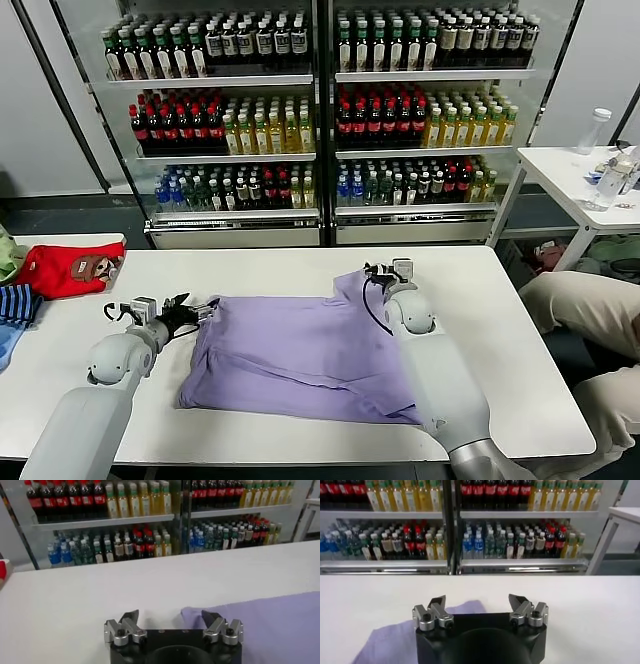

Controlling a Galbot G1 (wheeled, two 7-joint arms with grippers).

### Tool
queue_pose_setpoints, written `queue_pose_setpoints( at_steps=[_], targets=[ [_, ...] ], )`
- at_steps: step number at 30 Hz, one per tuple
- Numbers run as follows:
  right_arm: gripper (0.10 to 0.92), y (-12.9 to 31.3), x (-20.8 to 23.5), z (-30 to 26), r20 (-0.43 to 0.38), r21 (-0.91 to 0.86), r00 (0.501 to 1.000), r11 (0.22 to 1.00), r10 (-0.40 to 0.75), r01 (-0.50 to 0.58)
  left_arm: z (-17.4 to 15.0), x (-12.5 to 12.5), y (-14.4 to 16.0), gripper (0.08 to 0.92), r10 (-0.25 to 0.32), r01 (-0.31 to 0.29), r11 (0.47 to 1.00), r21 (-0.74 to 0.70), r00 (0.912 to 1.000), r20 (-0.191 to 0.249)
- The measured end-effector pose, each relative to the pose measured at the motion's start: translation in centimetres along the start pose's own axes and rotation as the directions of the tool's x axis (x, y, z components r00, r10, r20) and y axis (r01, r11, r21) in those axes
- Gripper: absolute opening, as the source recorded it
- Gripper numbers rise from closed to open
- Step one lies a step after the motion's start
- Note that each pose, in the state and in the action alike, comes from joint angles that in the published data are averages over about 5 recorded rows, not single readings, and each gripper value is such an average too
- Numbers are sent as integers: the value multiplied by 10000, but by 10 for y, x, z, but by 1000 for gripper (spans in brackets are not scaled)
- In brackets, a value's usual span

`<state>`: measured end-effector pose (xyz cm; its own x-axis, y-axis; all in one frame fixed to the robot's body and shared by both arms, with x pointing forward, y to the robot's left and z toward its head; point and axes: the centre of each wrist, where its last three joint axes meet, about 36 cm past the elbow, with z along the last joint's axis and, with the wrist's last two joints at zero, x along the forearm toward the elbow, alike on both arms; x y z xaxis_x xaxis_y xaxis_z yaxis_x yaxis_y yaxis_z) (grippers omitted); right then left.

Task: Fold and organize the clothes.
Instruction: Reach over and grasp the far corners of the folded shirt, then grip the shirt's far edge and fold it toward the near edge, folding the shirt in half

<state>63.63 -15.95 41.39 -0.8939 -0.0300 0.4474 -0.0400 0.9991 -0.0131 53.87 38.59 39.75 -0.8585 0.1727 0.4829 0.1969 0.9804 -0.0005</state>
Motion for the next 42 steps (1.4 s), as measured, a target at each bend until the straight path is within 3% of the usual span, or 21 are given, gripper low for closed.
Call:
queue_pose_setpoints(
  at_steps=[8,11,24,32,37,42],
  targets=[
    [811,4,-10,3,-300,-80,9995,10000,46,-49,-1,-9,5,822,-115,117,9999,68,9996,-254],
    [756,7,-11,3,-331,-112,9994,9999,-26,22,-1,-9,7,786,-95,98,9999,90,9994,-335],
    [385,8,-15,8,-416,-141,9991,9999,-25,19,6,-10,0,420,252,-242,9994,256,9988,-419],
    [158,3,-7,10,152,-155,9998,9998,-141,143,7,-9,-5,186,425,-416,9985,344,9988,-236],
    [118,-6,17,4,709,-197,9972,9995,-220,234,6,-1,-5,90,422,-425,9980,466,9991,73],
    [118,-19,53,4,1104,-239,9935,9993,-276,304,4,14,-8,85,480,-509,9971,574,9975,511]
  ],
)
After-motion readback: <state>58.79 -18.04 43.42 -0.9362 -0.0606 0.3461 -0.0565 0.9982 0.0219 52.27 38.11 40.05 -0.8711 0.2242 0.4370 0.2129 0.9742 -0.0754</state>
